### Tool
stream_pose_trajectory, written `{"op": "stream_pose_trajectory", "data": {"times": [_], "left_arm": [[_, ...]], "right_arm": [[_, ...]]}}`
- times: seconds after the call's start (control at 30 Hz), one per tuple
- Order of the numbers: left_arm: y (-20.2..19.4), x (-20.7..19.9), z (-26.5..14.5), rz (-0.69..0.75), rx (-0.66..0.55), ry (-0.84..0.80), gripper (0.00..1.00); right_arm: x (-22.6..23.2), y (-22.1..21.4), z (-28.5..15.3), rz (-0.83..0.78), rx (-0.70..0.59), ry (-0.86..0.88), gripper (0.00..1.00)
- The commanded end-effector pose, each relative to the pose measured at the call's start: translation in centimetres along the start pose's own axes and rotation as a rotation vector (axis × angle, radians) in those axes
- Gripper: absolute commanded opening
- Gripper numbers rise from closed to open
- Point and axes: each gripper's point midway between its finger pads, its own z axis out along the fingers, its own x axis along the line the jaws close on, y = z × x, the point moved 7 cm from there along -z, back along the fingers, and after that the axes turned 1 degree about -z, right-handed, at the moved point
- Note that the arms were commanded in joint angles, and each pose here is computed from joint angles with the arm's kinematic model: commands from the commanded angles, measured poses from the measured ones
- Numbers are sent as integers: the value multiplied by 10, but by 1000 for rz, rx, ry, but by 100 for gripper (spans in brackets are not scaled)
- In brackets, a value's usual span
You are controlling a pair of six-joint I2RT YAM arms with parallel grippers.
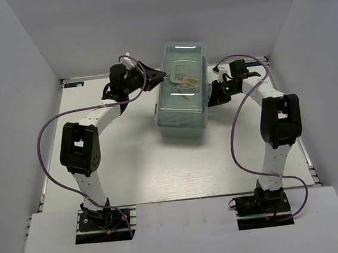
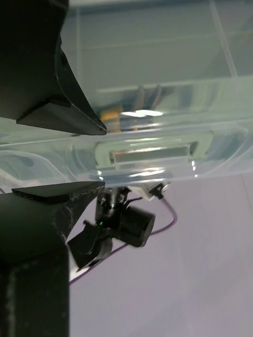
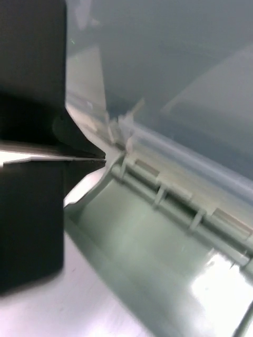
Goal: Sort the tools into containers
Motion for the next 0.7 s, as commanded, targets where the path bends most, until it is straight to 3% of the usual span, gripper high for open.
{"op": "stream_pose_trajectory", "data": {"times": [0.0, 0.07, 0.1, 0.13, 0.2, 0.3, 0.37, 0.4, 0.43, 0.53, 0.67], "left_arm": [[15, -41, -37, 136, -97, 57, 51], [20, -42, -60, 169, -170, 206, 51], [32, -40, -72, 247, -278, 311, 53], [34, -50, -90, 276, -331, 351, 55], [30, -32, -104, 271, -366, 477, 55], [18, 8, -105, 263, -317, 600, 52], [4, 39, -94, 256, -248, 652, 42], [1, 49, -90, 258, -225, 656, 36], [-7, 57, -84, 261, -182, 660, 20], [-19, 85, -62, 245, -61, 661, 7], [-39, 101, -45, 249, 60, 628, 3]], "right_arm": [[4, 7, -19, -42, -69, -169, 16], [-5, 10, -33, -67, -114, -335, 34], [-3, 17, -45, -107, -162, -409, 46], [-7, 11, -45, -115, -169, -437, 49], [1, 20, -61, -171, -236, -453, 49], [14, 30, -66, -226, -248, -378, 39], [19, 37, -56, -232, -228, -300, 21], [21, 42, -56, -229, -222, -286, 12], [22, 48, -53, -233, -220, -270, 0], [26, 59, -42, -254, -213, -232, 0], [32, 77, -36, -274, -215, -244, 0]]}}
